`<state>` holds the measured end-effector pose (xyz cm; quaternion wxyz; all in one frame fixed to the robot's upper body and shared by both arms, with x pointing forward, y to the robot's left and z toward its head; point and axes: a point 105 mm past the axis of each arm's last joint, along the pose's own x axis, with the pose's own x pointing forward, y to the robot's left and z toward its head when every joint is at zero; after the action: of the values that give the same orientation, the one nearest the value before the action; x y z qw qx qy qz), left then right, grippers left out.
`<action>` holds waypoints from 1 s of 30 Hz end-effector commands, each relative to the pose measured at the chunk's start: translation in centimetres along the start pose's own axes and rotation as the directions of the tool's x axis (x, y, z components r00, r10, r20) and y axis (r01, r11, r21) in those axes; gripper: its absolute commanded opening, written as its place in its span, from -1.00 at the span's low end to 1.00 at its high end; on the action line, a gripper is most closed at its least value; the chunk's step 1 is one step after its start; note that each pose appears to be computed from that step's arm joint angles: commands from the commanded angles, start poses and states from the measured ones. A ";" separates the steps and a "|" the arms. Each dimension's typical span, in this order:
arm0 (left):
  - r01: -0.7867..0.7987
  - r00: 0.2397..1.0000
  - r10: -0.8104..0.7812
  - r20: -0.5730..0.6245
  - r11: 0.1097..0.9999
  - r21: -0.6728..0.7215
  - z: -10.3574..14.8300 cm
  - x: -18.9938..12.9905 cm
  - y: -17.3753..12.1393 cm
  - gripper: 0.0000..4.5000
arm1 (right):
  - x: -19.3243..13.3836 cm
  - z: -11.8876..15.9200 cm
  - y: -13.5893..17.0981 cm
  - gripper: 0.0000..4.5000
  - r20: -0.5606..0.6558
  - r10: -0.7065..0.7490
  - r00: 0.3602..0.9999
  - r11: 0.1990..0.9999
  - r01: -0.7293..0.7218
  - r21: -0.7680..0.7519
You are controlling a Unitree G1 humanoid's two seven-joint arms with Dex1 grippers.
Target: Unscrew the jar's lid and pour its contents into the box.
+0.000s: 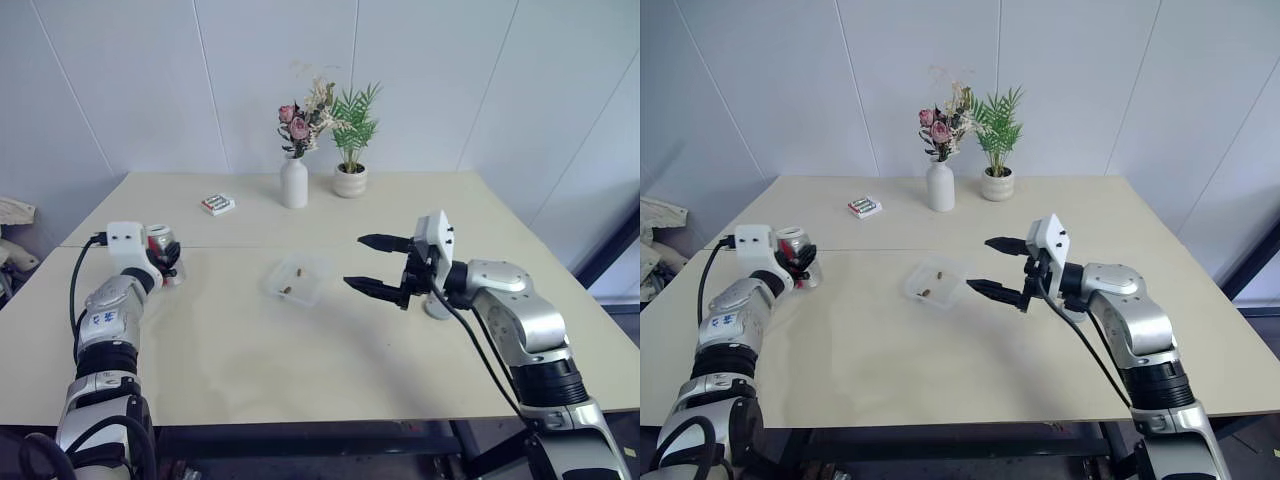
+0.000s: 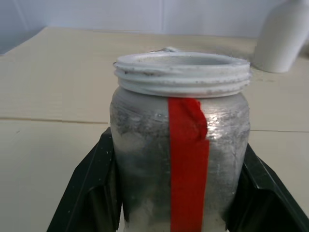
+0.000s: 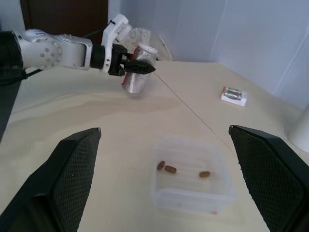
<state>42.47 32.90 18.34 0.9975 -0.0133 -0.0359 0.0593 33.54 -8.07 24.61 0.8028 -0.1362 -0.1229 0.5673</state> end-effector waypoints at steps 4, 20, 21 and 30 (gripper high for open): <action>-0.012 0.998 0.007 0.060 0.995 0.099 0.1 -0.3 0.8 -0.05 | 0.3 1.4 0.7 0.99 0.033 0.027 0.999 0.998 -0.025 -0.060; 0.026 0.991 -0.037 0.127 0.996 0.083 0.4 -1.1 0.9 0.97 | 0.3 1.4 1.0 1.00 0.031 0.033 0.999 0.998 -0.032 -0.048; 0.027 0.990 -0.039 0.135 0.996 0.086 0.6 -1.3 1.0 0.97 | 0.3 1.4 1.0 1.00 0.033 0.034 0.999 0.998 -0.032 -0.048; 0.036 0.983 -0.057 0.177 0.992 0.120 1.9 -3.5 1.6 0.97 | 0.4 1.3 1.0 1.00 0.040 0.037 0.999 0.998 -0.035 -0.043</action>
<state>39.41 33.30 17.68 0.9945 0.0428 -0.0914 0.0287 32.90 -7.39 24.51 0.7939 -0.1424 -0.1257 0.5776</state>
